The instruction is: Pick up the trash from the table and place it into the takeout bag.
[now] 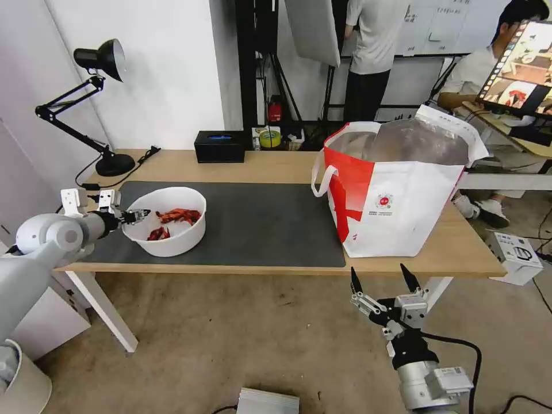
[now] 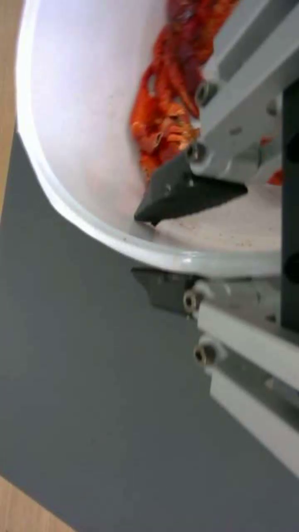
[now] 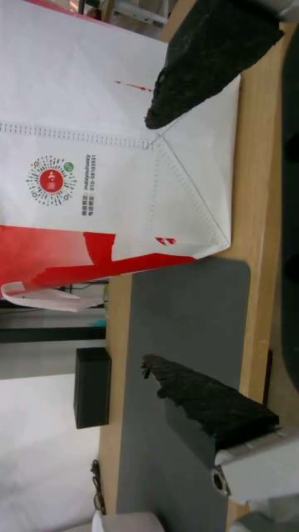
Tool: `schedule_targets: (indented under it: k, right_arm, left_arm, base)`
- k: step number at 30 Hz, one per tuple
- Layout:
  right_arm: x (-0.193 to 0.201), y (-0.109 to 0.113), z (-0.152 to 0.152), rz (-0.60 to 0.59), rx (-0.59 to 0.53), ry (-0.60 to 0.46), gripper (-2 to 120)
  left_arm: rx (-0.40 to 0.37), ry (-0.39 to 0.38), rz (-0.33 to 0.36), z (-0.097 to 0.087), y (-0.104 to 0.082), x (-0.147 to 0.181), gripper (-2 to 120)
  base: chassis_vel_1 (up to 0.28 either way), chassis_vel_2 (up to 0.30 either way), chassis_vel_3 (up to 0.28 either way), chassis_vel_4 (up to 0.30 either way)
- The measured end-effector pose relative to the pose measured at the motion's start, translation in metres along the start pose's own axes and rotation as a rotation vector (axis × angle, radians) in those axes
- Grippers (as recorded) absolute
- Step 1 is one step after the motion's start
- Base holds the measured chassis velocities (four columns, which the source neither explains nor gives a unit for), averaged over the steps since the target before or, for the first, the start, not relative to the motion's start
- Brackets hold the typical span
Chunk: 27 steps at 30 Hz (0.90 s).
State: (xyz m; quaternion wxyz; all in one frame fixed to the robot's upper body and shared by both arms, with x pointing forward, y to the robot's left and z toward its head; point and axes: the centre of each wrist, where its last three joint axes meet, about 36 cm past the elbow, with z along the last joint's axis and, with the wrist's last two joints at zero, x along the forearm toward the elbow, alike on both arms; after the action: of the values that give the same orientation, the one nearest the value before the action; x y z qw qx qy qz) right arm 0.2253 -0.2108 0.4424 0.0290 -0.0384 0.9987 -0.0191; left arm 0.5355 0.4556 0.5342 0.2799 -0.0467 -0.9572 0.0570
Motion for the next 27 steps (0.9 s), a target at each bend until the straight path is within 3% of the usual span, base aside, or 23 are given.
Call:
schedule_targets:
  k: [2, 6, 16, 27]
  right_arm:
    - [0.000, 0.000, 0.000, 0.000, 0.000, 0.000, 100]
    - [0.000, 0.000, 0.000, 0.000, 0.000, 0.000, 100]
    - [0.000, 0.000, 0.000, 0.000, 0.000, 0.000, 100]
    - [0.000, 0.000, 0.000, 0.000, 0.000, 0.000, 100]
  left_arm:
    - [-0.001, -0.001, 0.005, 0.001, -0.001, 0.001, 10]
    - [0.005, -0.003, 0.019, 0.003, -0.003, 0.004, 0]
    - [0.031, -0.004, 0.064, 0.006, -0.008, 0.011, 0]
    - [0.137, -0.005, 0.177, -0.006, -0.043, 0.044, 0]
  base:
    - [0.000, 0.000, 0.000, 0.000]
    - [0.000, 0.000, 0.000, 0.000]
    - [0.000, 0.000, 0.000, 0.000]
    - [0.000, 0.000, 0.000, 0.000]
